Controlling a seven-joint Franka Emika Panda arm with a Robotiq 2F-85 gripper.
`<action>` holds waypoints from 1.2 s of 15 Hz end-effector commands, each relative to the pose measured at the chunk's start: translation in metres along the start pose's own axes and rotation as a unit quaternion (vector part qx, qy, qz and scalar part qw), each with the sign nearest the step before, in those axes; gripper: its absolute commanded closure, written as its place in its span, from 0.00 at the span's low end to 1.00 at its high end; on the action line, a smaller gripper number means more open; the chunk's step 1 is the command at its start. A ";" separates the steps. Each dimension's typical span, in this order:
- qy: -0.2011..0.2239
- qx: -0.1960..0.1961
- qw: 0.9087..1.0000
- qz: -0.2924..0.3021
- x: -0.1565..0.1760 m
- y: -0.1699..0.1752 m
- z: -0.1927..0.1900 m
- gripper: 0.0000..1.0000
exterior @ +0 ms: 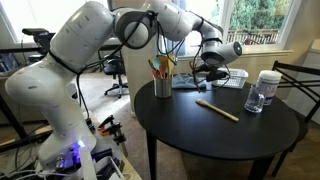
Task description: Put the wooden spoon into the metal bucket
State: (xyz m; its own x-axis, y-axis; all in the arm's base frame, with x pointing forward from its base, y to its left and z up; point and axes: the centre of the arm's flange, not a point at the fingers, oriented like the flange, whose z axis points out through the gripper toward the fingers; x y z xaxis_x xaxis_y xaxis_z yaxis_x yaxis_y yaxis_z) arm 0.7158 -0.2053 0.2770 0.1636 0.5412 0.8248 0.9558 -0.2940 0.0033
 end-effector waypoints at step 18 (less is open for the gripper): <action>0.010 0.076 0.995 -0.069 0.186 -0.095 0.057 0.92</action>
State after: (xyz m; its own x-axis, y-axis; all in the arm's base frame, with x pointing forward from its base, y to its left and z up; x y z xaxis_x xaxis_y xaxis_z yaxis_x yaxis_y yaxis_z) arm 0.6908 -0.0489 0.3894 0.0191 0.5635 0.8259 0.9984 -0.0543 0.0140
